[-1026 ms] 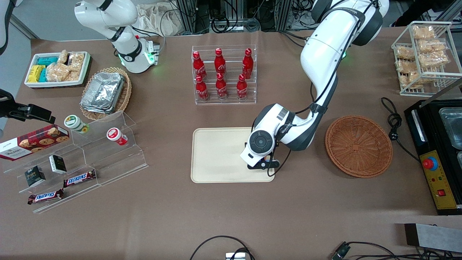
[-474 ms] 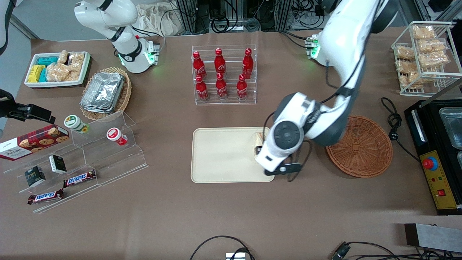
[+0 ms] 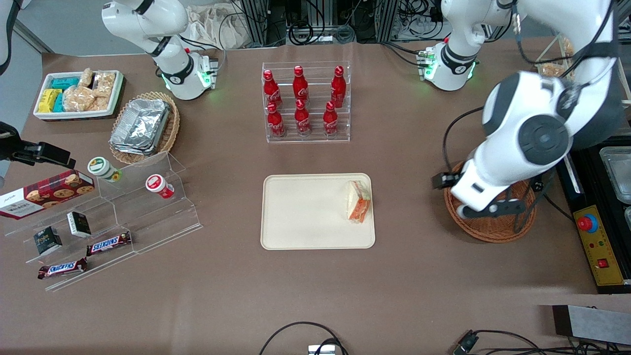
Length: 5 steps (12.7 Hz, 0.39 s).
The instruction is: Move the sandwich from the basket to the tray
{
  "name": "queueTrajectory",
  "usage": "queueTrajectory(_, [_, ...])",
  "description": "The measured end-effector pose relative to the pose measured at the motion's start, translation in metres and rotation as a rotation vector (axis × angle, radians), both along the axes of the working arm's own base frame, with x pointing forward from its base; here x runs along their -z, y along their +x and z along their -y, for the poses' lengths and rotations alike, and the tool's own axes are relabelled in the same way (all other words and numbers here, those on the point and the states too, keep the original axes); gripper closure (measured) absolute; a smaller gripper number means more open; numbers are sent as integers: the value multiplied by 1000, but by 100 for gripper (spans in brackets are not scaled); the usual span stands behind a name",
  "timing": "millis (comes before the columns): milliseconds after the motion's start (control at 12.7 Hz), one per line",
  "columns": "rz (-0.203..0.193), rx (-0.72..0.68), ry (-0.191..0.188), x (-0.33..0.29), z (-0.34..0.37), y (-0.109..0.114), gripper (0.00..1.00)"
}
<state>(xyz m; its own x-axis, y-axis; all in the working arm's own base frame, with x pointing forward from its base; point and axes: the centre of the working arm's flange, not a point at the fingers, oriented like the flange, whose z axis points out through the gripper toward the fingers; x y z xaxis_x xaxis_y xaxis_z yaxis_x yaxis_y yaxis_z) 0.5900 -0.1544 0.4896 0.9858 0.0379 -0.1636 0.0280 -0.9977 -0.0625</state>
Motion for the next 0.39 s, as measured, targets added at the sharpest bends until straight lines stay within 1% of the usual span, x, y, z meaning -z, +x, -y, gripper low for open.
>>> queueTrajectory(158, [8, 43, -8, -14, -44, -10, 0])
queueTrajectory(395, [6, 142, -25, -25, -94, -9, 0])
